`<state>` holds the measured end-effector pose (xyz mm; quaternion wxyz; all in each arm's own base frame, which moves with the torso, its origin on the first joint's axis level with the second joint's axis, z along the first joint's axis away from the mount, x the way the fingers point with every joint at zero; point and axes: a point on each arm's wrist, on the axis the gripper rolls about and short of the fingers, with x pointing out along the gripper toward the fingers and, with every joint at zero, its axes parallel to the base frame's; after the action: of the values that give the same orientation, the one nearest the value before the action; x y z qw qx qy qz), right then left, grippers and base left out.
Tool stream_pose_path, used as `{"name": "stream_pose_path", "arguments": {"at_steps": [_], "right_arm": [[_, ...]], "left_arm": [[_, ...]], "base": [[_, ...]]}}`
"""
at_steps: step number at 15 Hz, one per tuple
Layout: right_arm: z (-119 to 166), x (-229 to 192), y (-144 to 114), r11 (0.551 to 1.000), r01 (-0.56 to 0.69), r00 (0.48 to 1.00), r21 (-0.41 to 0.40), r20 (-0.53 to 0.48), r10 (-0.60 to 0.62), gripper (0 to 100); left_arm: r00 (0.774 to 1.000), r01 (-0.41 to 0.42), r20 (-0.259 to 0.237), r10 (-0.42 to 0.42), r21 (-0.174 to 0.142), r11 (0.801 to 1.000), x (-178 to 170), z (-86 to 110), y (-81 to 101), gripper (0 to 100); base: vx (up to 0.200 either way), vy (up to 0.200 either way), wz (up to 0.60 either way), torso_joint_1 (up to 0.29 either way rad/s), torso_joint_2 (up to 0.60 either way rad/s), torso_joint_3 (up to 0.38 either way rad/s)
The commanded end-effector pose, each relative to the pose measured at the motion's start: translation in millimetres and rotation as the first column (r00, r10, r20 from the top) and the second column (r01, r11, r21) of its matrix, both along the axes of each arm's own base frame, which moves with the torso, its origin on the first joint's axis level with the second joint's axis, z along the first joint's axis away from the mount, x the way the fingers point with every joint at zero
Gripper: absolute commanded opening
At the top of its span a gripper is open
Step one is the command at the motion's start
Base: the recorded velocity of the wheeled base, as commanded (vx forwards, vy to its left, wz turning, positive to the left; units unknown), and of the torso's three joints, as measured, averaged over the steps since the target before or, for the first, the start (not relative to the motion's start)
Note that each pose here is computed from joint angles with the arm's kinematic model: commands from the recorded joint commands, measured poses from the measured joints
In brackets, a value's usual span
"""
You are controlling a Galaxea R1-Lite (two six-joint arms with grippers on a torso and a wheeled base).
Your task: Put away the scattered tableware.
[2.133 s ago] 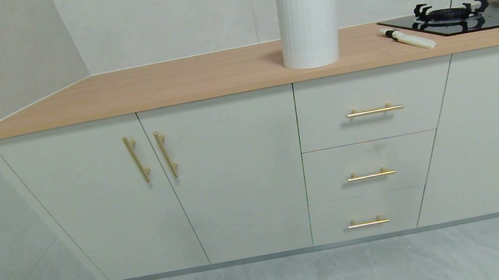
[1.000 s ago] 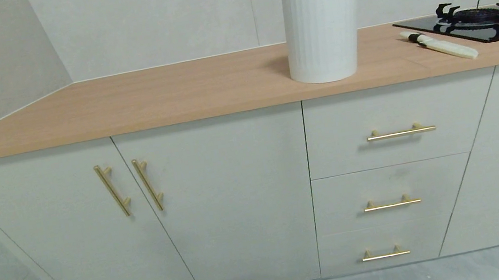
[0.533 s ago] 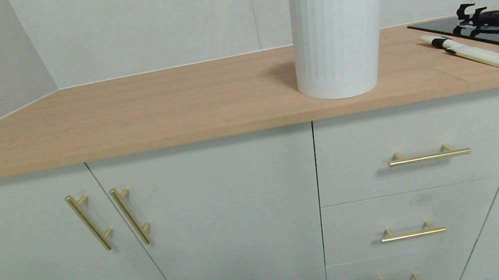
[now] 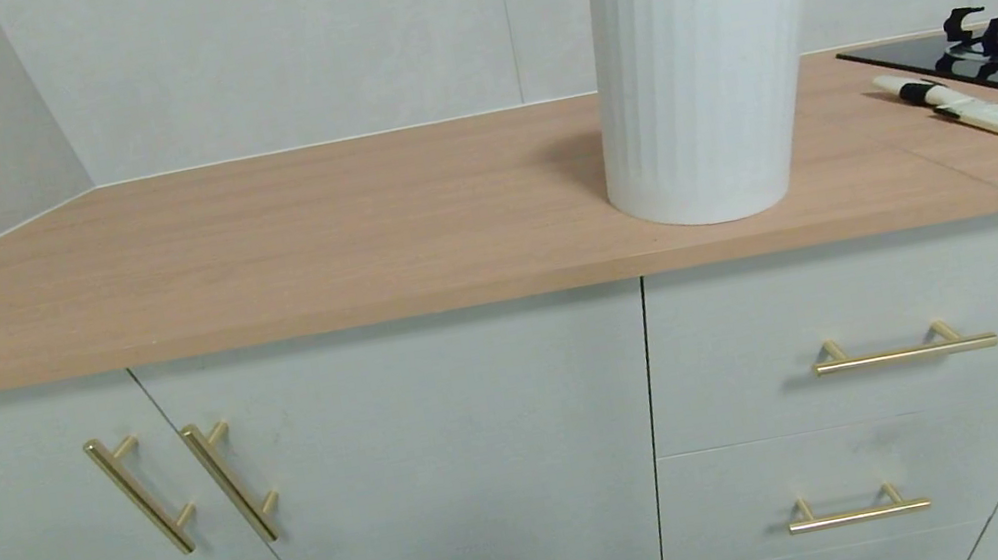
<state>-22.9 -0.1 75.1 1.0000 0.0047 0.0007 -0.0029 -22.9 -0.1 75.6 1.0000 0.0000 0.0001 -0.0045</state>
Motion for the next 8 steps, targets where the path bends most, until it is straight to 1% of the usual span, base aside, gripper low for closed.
{"name": "stream_pose_path", "arguments": {"at_steps": [1,5,8], "right_arm": [[0.1,0.1,0.0,1.000,0.000,1.000,0.000,-0.002,0.000,100],[0.1,0.1,0.0,1.000,0.000,1.000,0.000,-0.002,0.000,100],[0.1,0.1,0.0,1.000,0.000,1.000,0.000,-0.002,0.000,100]], "left_arm": [[1.000,0.000,-0.001,0.000,0.000,1.000,0.1,-0.3,0.0,100],[1.000,0.000,0.000,0.000,0.000,1.000,0.0,0.1,0.0,100],[1.000,0.000,0.000,0.000,0.000,1.000,0.0,0.1,0.0,100]], "base": [[0.000,0.000,0.00,0.000,0.00,0.000],[0.000,0.000,0.00,0.000,0.00,0.000],[0.000,-0.200,0.00,0.001,0.01,-0.001]]}}
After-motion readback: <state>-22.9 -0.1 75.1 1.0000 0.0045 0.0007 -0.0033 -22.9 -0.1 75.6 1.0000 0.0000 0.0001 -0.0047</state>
